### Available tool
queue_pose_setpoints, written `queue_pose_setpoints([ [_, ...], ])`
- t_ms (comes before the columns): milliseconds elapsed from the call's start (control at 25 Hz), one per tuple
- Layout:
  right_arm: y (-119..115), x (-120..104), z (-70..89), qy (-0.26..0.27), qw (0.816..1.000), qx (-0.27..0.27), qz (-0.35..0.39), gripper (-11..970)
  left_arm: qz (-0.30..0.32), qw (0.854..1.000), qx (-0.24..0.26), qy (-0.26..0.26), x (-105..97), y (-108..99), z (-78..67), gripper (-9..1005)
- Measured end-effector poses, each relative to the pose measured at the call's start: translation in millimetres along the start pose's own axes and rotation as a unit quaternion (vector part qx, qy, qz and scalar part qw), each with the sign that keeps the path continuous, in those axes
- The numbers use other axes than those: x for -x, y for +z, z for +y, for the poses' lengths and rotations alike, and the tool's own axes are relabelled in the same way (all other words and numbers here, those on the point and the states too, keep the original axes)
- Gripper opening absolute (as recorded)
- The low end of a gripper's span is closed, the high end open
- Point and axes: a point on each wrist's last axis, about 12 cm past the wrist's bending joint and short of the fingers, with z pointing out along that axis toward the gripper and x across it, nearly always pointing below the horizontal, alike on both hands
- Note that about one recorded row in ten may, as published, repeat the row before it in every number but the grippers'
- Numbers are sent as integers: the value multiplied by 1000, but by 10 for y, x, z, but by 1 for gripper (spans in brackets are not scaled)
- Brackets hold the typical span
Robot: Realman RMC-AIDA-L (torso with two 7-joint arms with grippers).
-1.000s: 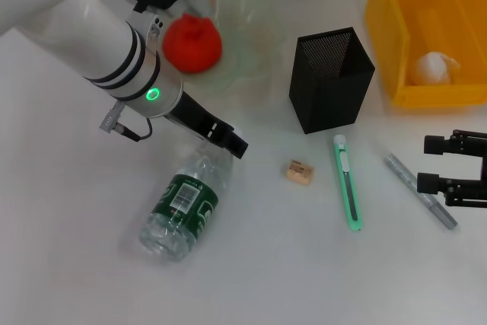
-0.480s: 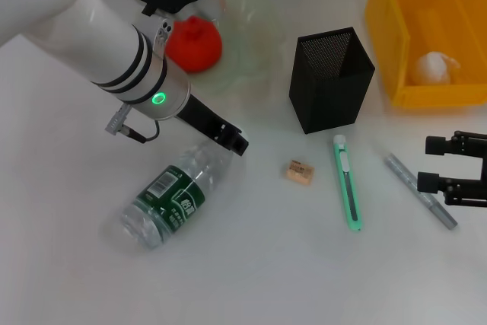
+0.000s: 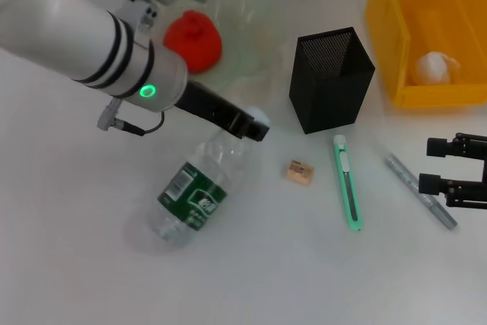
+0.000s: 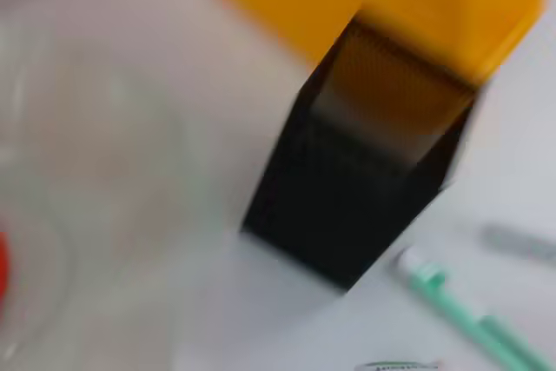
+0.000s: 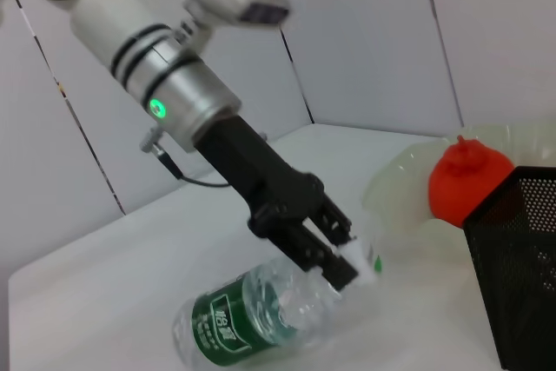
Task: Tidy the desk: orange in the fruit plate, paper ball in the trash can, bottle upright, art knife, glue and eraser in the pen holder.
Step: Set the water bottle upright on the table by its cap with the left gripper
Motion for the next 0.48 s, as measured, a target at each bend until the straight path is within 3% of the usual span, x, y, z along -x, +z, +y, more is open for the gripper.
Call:
queue_pose_setpoints([
  [200,20,15,10,5,1000,7,-5,741,-68,997,-23,13,-119,-296,-2,439],
  [480,85,69,35,12,999,25,-16,741,-169,984,-59,9,-499,-556,140,443],
])
